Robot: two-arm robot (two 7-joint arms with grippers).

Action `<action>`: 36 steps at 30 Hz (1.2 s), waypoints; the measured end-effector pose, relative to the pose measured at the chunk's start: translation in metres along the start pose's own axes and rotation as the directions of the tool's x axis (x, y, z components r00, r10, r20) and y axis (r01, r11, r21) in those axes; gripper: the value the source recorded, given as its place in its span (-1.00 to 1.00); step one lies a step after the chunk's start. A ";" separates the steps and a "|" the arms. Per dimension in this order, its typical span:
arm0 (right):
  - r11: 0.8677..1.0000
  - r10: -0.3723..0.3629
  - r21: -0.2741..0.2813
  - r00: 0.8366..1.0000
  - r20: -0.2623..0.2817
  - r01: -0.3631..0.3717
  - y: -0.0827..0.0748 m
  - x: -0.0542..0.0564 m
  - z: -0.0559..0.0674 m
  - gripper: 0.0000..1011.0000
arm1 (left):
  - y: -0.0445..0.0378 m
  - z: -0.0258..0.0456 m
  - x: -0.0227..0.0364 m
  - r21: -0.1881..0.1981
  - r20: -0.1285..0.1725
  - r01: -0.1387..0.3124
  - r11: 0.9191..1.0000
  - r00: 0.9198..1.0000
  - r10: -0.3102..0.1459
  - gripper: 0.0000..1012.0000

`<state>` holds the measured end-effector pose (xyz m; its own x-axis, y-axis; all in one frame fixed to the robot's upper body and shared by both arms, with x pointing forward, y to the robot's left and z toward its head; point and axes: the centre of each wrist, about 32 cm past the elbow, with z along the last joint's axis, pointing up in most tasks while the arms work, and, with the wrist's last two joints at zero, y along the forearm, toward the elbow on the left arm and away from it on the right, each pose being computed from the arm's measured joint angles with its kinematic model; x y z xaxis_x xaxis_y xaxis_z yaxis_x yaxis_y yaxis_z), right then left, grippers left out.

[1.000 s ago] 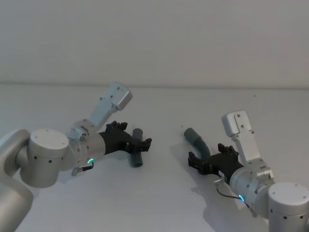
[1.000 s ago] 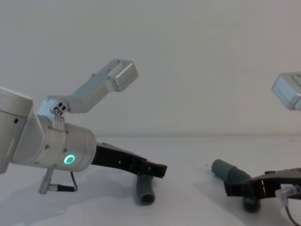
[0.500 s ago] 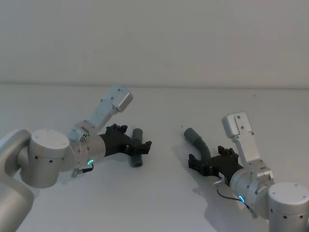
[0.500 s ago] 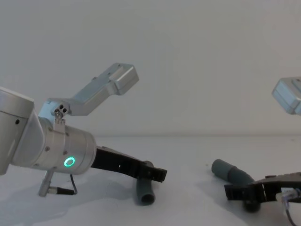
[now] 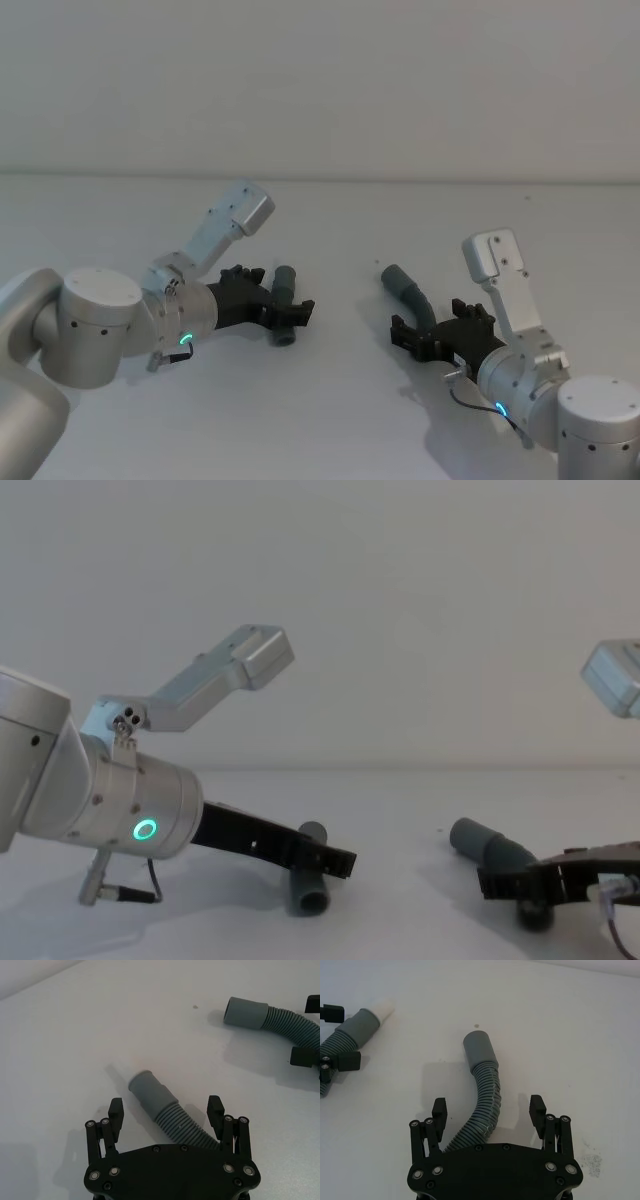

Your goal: Use both hands to pick up one end of the pipe from the table, align the ends, and insert them.

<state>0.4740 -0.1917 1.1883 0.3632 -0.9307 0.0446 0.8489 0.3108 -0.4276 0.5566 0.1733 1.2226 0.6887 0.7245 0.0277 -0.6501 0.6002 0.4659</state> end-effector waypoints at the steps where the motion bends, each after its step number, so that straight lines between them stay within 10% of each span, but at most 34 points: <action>1: 1.000 0.000 0.001 1.000 0.000 0.000 0.000 0.000 0.000 0.98 | -0.0001 0.0000 0.0001 0.001 -0.001 0.001 1.000 1.000 -0.001 0.98; 18: 1.000 0.000 0.004 1.000 -0.003 0.000 0.000 0.002 -0.002 0.93 | -0.0002 0.0010 0.0019 0.009 0.000 0.007 1.000 1.000 -0.007 0.98; 36: 1.000 0.000 0.005 1.000 -0.004 0.000 0.000 0.002 -0.003 -0.13 | -0.0002 0.0016 0.0026 0.010 0.002 0.006 1.000 1.000 -0.006 0.08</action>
<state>0.4735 -0.1946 1.1860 0.3619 -0.9313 0.0407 0.8506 0.3120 -0.4233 0.5590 0.1745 1.2241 0.6932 0.7203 0.0272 -0.6430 0.6009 0.4748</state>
